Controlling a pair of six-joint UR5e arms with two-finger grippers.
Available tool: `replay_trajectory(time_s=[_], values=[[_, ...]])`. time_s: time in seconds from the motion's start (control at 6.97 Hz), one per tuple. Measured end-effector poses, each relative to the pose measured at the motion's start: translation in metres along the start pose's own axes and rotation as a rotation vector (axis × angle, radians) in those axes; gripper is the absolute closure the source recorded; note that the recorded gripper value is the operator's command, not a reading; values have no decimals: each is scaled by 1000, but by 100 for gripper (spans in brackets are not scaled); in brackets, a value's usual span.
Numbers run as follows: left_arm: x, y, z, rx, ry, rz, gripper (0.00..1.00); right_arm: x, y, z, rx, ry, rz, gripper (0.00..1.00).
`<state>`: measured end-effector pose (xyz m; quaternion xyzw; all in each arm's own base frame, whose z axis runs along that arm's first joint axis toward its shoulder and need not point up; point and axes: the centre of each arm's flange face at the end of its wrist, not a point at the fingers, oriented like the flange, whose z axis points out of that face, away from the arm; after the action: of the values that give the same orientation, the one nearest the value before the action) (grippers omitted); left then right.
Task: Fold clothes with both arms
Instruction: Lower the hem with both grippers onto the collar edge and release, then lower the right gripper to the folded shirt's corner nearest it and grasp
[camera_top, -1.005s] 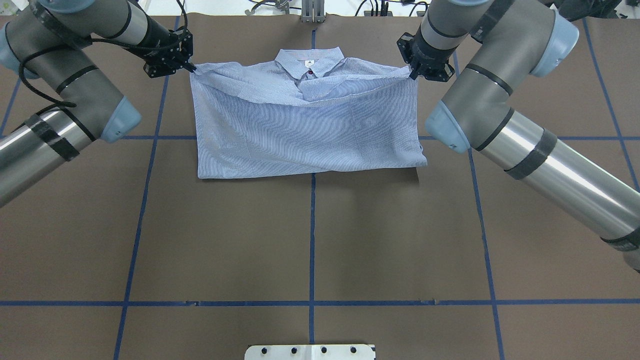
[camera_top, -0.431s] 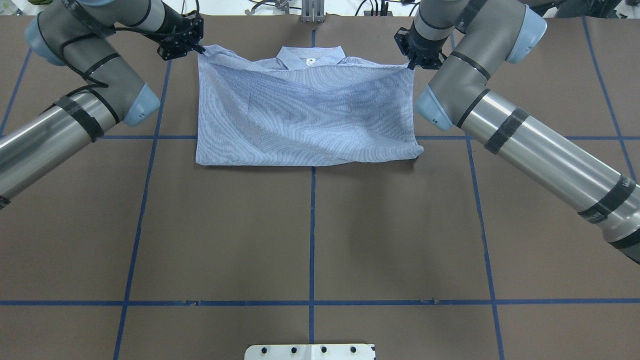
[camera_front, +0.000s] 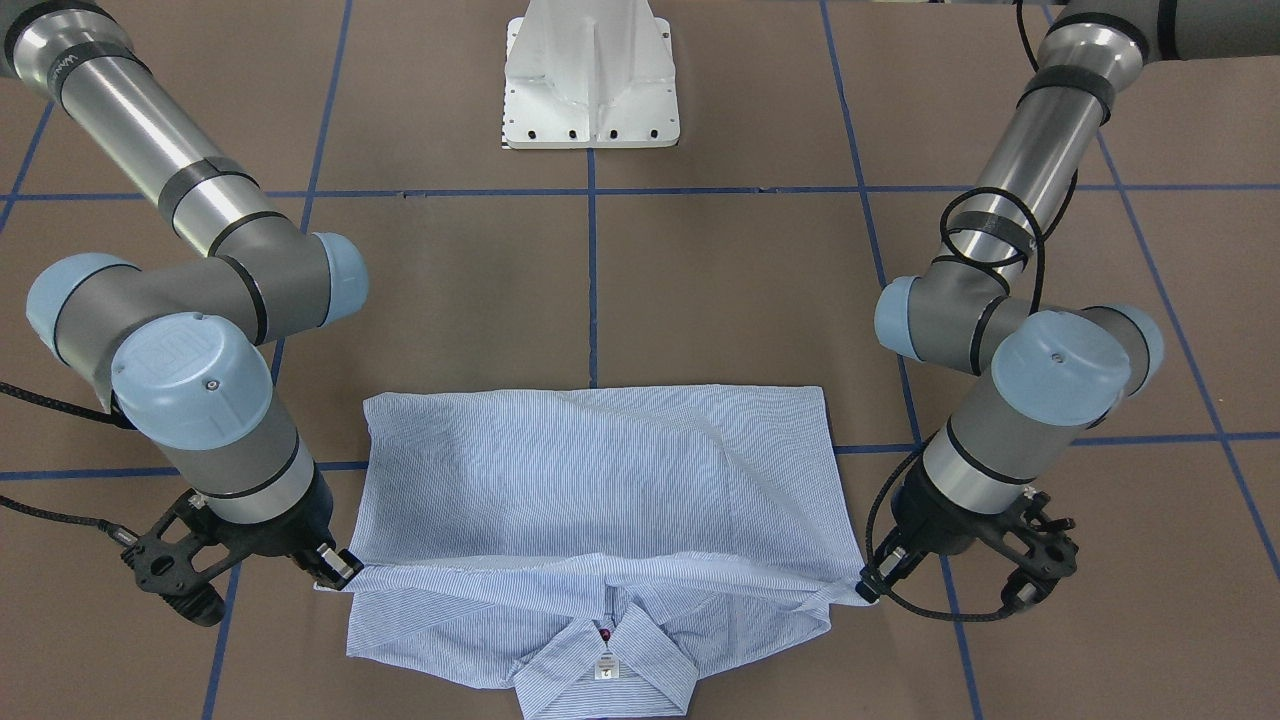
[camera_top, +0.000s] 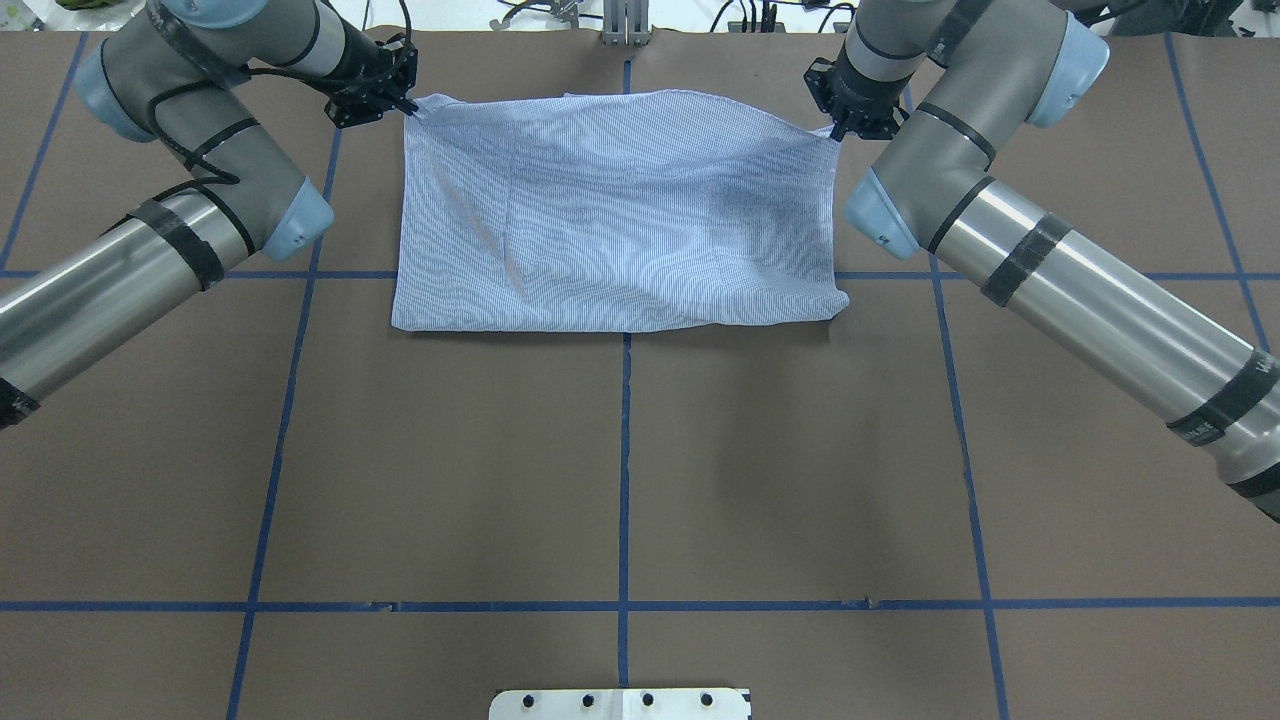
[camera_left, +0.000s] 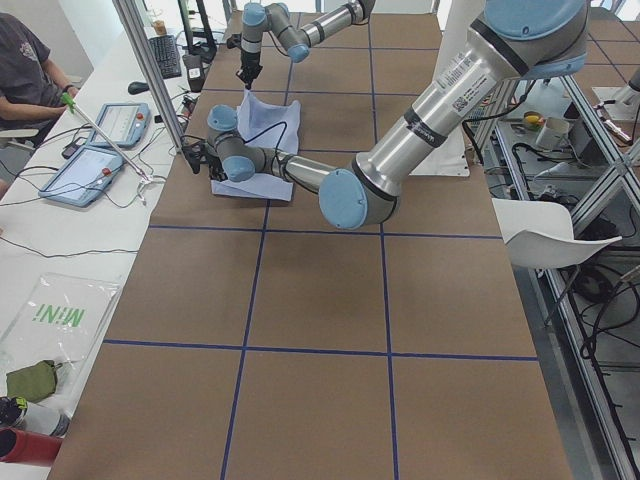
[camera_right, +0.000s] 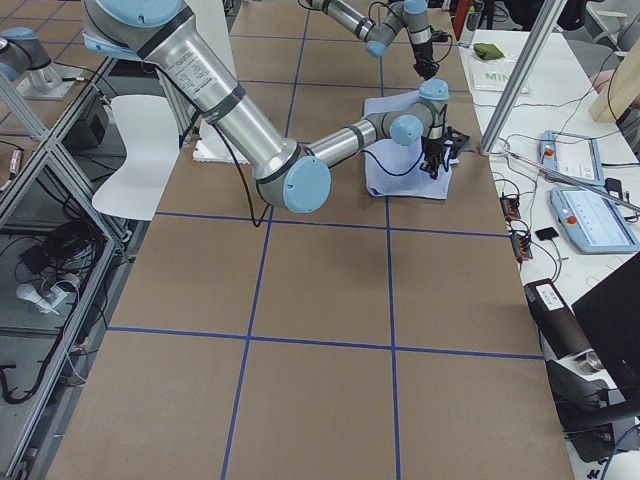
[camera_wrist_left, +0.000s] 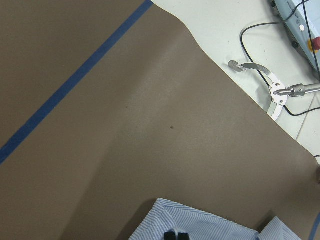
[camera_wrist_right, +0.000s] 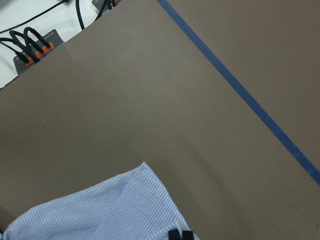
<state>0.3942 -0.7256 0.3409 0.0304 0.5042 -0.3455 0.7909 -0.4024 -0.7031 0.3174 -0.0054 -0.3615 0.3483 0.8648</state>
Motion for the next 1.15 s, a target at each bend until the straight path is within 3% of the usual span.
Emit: replay_trajectory(time_s=[0.14, 0.29, 0.43, 0.86, 1.15], values=[[-2, 2, 6, 27, -1, 20, 58, 2, -1, 7, 3, 1, -2, 59], [-2, 3, 9, 43, -2, 44, 49, 3, -3, 12, 4, -5, -5, 55], [-2, 3, 9, 54, -1, 56, 49, 2, -4, 15, 5, -13, -8, 54], [-2, -5, -3, 87, 21, 90, 49, 3, -3, 2, 4, -51, -8, 35], [-12, -2, -24, 89, 55, 105, 49, 53, 55, -12, -43, -109, -40, 31]])
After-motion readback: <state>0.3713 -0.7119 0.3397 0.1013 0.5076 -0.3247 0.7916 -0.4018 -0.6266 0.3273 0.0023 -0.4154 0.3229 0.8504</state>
